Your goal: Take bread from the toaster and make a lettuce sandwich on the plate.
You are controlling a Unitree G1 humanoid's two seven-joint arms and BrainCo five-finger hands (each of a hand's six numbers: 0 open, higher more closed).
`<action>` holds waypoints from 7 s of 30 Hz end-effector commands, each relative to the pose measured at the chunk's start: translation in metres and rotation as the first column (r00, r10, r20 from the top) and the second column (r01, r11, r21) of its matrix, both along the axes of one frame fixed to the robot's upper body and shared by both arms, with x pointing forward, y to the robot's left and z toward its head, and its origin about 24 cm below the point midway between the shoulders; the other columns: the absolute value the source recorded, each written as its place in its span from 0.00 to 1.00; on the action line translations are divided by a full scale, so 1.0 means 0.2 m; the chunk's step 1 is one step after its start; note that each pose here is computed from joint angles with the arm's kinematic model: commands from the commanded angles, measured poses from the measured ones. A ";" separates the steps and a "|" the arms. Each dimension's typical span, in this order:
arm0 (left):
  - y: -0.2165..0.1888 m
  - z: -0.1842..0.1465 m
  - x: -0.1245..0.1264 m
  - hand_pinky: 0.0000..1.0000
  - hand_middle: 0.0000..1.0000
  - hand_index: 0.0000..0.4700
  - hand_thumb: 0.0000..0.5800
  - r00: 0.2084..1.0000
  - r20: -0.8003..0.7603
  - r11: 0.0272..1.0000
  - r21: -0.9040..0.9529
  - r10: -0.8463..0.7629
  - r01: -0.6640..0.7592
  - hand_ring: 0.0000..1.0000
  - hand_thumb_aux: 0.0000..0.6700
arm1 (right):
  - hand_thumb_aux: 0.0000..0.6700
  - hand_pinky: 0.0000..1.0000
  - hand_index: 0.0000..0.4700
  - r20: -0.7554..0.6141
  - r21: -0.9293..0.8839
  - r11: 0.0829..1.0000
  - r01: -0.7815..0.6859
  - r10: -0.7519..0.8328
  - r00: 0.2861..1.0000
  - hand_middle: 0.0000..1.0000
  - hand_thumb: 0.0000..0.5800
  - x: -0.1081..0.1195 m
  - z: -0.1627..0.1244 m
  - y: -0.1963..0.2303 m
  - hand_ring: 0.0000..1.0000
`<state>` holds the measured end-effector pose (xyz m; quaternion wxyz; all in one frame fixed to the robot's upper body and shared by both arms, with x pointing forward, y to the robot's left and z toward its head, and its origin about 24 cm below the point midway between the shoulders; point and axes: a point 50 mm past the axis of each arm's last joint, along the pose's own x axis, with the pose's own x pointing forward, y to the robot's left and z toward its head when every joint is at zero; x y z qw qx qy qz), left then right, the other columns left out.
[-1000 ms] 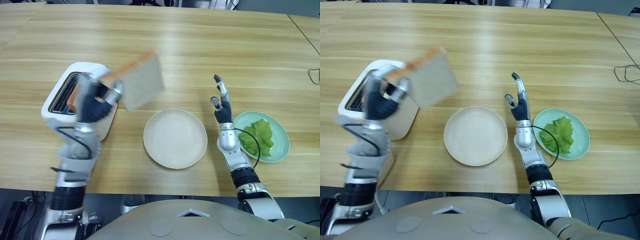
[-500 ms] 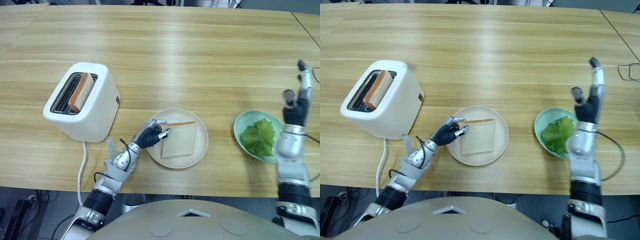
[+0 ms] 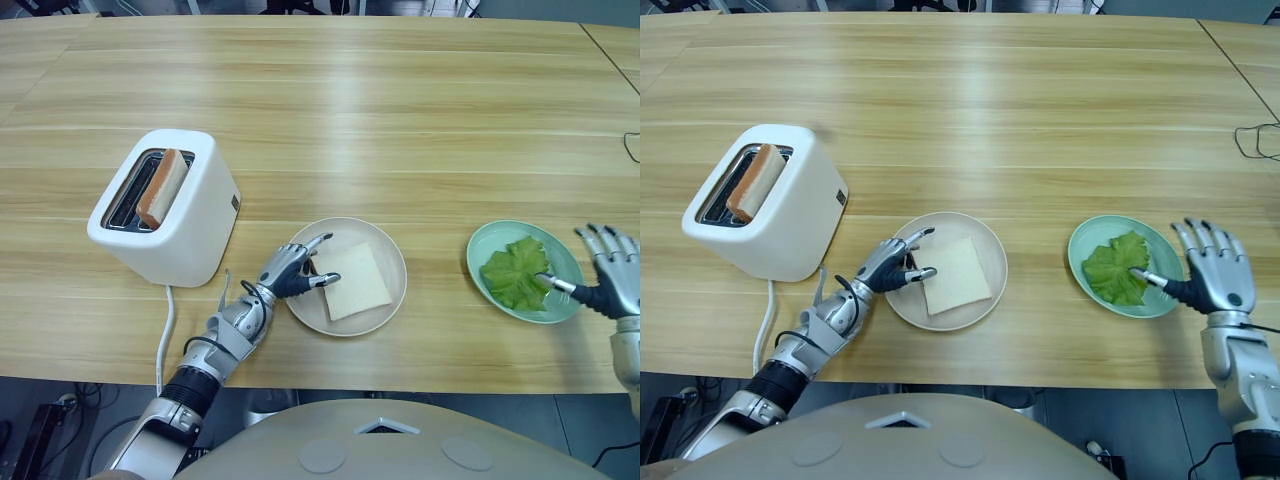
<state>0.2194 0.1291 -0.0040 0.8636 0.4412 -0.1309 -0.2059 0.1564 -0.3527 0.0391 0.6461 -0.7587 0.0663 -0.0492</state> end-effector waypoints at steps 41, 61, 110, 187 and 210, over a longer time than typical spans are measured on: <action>0.28 0.53 -0.03 0.00 0.00 0.00 0.00 0.821 0.469 0.944 -0.207 0.326 -0.256 0.00 0.00 | 1.00 0.00 0.98 0.377 0.236 0.659 -0.714 0.615 0.692 0.00 1.00 0.24 0.21 0.97 0.00; 0.83 0.67 -0.17 0.00 0.00 0.00 0.00 0.523 0.663 0.622 0.109 0.536 -0.775 0.00 0.00 | 1.00 0.00 0.98 0.258 0.354 0.509 -0.784 0.753 0.605 0.00 1.00 0.30 -0.11 1.25 0.00; 0.77 0.82 -0.03 1.00 1.00 0.98 1.00 0.572 0.592 0.784 -0.178 0.569 -0.595 1.00 1.00 | 0.00 0.00 0.00 0.456 0.380 0.699 -0.606 0.429 0.780 0.00 0.00 0.37 0.05 0.89 0.00; 0.31 0.51 0.00 0.00 0.00 0.00 0.00 0.872 0.442 0.973 -0.184 0.210 -0.141 0.00 0.00 | 0.00 0.00 0.00 0.377 0.752 0.222 -0.621 0.628 0.681 0.00 0.00 0.18 0.01 1.20 0.00; 0.04 0.03 -0.56 1.00 1.00 0.98 1.00 0.926 -0.221 0.952 -0.041 -0.305 0.304 1.00 1.00 | 1.00 1.00 0.98 0.026 0.685 0.404 -0.606 0.818 0.575 1.00 1.00 -0.19 -0.18 1.08 1.00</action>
